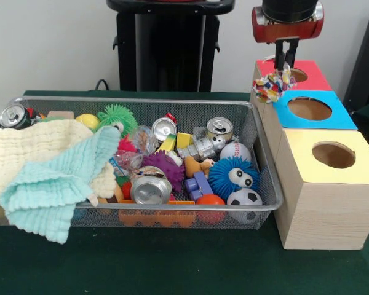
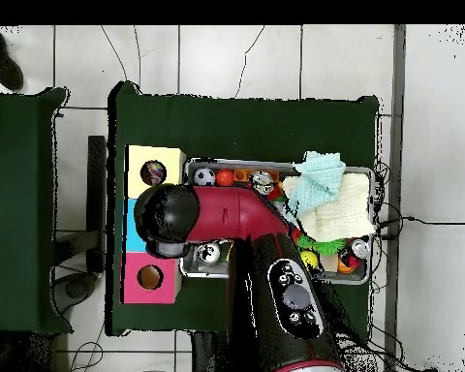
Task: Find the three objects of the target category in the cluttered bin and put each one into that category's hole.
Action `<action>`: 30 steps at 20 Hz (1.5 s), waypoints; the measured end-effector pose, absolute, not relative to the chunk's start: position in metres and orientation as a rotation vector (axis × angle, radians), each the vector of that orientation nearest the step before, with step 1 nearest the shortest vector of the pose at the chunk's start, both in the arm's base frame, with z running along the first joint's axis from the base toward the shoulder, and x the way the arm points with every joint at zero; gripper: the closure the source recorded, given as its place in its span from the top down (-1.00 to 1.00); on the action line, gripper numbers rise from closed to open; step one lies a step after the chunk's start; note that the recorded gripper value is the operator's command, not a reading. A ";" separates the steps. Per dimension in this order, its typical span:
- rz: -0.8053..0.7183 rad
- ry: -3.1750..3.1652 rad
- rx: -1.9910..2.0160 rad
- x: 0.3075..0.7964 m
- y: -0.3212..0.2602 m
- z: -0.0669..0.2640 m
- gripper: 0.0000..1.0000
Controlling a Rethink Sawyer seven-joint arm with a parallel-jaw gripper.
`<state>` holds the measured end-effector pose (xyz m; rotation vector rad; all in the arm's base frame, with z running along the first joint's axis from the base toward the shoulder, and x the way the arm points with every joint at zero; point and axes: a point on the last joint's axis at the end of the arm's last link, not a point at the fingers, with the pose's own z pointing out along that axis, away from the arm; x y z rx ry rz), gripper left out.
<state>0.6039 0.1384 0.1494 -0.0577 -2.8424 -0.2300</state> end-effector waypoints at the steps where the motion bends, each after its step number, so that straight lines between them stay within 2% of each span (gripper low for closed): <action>1: -0.230 -2.840 -0.060 0.607 0.139 0.152 -1.00; 15: -0.243 -2.837 -0.079 0.664 0.149 0.186 -1.00; 30: -0.210 -2.867 -0.150 0.683 0.182 0.183 -1.00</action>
